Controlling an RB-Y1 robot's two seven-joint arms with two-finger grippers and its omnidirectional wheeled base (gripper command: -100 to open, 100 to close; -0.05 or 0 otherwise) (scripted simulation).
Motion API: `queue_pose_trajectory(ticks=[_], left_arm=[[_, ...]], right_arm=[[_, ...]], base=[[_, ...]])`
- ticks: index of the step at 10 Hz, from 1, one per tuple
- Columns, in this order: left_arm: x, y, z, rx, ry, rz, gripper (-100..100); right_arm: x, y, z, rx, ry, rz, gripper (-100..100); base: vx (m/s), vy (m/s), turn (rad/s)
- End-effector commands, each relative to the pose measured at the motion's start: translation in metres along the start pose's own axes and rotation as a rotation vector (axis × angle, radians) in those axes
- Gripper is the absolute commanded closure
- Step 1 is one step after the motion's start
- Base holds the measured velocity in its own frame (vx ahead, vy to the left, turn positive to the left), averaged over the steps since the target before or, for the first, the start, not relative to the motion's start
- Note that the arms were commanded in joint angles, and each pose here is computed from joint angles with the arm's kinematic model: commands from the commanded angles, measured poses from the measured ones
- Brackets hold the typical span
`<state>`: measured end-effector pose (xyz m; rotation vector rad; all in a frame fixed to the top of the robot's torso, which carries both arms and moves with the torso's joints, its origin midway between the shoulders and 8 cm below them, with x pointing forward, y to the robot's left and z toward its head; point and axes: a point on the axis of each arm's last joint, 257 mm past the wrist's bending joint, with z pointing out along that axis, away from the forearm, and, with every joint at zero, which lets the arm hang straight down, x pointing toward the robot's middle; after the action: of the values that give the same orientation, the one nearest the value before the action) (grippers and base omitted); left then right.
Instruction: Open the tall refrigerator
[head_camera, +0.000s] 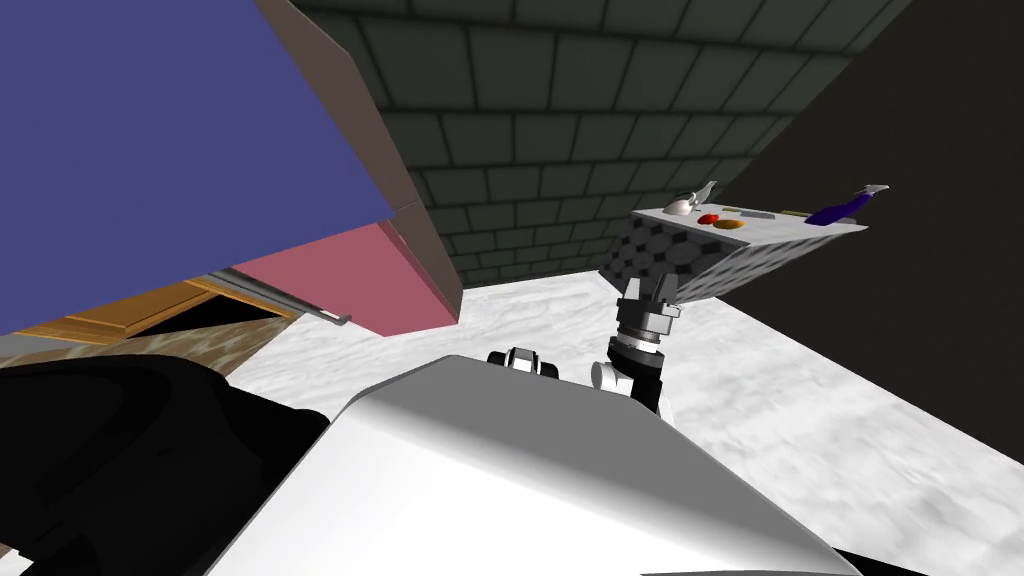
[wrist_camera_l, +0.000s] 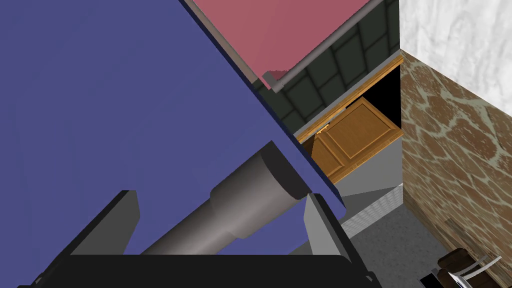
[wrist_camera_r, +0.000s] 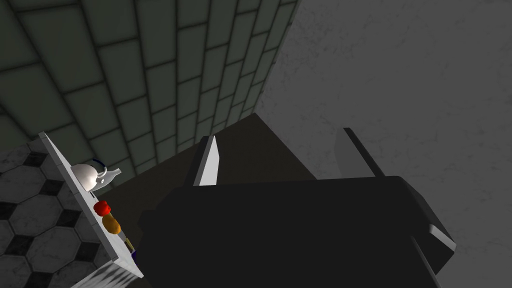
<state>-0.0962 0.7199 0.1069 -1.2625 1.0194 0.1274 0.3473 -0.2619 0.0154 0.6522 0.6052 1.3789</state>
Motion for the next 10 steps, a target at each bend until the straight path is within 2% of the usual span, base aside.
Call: queue_pose_trajectory(ticks=[1, 3, 4, 5, 10], left_arm=[[-0.004, -0.019, 0.0, 0.009, 0.007, 0.001, -100], [-0.004, -0.034, 0.001, 0.01, 0.019, -0.001, -100], [-0.005, -0.028, 0.0, 0.004, 0.017, -0.002, -100], [-0.005, -0.029, -0.001, 0.004, 0.017, -0.004, 0], [-0.006, -0.028, -0.001, 0.002, 0.015, -0.003, 0]], right_arm=[[0.0, 0.0, 0.0, 0.0, 0.0, 0.0, 0], [0.0, 0.0, 0.0, 0.0, 0.0, 0.0, 0], [0.0, 0.0, 0.0, 0.0, 0.0, 0.0, 0], [0.0, 0.0, 0.0, 0.0, 0.0, 0.0, 0], [0.0, 0.0, 0.0, 0.0, 0.0, 0.0, 0]], base=[[-0.02, 0.076, 0.019], [-0.007, 0.051, 0.054], [-0.006, 0.021, 0.012], [-0.003, 0.006, 0.006], [0.0, 0.0, 0.0]])
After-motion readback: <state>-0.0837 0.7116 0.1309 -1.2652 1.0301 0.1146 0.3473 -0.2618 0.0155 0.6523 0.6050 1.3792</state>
